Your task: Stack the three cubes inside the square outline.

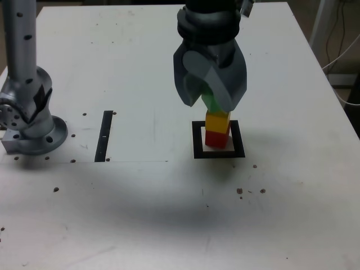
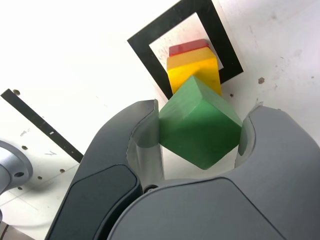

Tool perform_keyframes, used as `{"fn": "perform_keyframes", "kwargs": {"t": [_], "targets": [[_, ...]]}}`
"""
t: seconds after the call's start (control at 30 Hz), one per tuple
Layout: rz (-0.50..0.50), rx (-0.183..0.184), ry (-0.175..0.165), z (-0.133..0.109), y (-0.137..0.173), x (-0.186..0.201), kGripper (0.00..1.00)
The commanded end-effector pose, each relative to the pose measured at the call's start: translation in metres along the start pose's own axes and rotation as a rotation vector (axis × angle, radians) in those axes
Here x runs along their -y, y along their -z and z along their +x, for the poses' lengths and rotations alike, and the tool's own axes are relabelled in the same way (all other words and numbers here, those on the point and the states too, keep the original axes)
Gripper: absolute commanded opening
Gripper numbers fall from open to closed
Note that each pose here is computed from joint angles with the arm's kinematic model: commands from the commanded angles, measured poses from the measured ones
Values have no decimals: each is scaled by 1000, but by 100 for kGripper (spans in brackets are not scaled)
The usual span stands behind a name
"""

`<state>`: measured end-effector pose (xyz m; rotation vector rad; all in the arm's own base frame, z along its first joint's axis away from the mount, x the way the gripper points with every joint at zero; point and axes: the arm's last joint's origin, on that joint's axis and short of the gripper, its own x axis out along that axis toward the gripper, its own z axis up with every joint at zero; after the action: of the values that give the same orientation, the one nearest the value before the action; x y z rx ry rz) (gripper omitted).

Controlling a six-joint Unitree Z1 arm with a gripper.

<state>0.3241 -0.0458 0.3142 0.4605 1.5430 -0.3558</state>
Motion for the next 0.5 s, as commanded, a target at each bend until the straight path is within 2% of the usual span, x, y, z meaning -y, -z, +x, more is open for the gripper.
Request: {"fn": "perform_keyframes", "kwargs": {"t": [0.0, 0.27, 0.47], "targets": [[-1, -1, -5, 2, 0, -1, 52], [-1, -20, 18, 16, -6, -3, 57], [1, -14, 8, 20, -10, -5, 57]]}}
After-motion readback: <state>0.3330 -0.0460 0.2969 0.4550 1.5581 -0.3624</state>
